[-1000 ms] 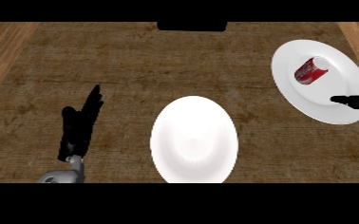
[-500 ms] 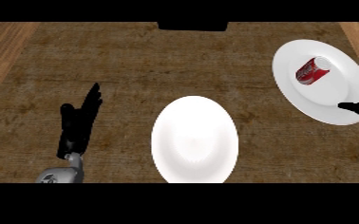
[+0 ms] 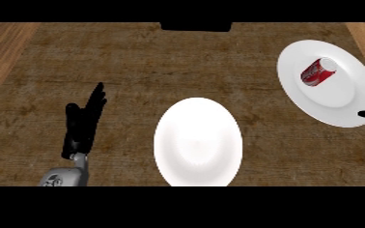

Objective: Pick the can from the plate and place it in the plate

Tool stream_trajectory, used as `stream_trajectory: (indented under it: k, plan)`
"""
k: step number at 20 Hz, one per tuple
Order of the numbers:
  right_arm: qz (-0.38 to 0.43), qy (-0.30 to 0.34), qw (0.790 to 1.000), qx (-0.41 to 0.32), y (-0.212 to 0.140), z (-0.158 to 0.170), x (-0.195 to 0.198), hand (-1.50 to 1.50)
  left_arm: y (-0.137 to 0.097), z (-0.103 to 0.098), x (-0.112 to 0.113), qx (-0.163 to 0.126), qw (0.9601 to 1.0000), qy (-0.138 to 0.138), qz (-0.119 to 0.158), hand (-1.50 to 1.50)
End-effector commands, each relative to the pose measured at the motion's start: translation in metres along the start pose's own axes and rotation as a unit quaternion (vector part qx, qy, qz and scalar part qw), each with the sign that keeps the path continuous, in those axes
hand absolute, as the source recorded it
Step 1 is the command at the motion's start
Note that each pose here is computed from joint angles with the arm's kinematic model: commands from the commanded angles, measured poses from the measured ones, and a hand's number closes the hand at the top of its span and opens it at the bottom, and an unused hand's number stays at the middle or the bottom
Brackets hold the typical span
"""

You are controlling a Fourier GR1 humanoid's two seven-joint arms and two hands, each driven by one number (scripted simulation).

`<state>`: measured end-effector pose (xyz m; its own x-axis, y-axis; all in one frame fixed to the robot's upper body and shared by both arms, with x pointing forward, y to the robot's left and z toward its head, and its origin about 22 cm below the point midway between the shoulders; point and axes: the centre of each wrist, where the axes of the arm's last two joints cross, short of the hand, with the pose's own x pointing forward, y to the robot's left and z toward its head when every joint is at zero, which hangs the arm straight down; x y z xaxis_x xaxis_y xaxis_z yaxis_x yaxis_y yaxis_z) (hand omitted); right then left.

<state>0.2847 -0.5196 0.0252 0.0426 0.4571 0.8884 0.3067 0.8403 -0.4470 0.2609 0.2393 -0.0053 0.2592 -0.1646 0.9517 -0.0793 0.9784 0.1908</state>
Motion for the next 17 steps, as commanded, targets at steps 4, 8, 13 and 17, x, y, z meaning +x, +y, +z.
stream_trajectory:
  k: [4, 8, 13, 17]
  plan:
    - [-0.001, -0.001, 0.999, -0.035, -0.025, 0.010, -0.003, -1.50, -0.005, 0.005, 0.001, -0.004, 1.0000, -0.003, -0.002, 0.00]
    - [0.015, 0.021, 0.998, -0.062, -0.029, 0.014, -0.005, -1.50, -0.006, 0.005, -0.014, -0.007, 1.0000, 0.004, -0.001, 0.00]
    - [0.004, 0.023, 0.997, -0.080, -0.032, 0.022, -0.011, -1.50, 0.005, 0.009, -0.008, -0.004, 1.0000, -0.004, 0.000, 0.00]
    - [0.032, 0.030, 0.996, -0.076, -0.052, 0.034, -0.014, -1.50, -0.004, 0.003, -0.001, -0.006, 1.0000, -0.004, 0.005, 0.00]
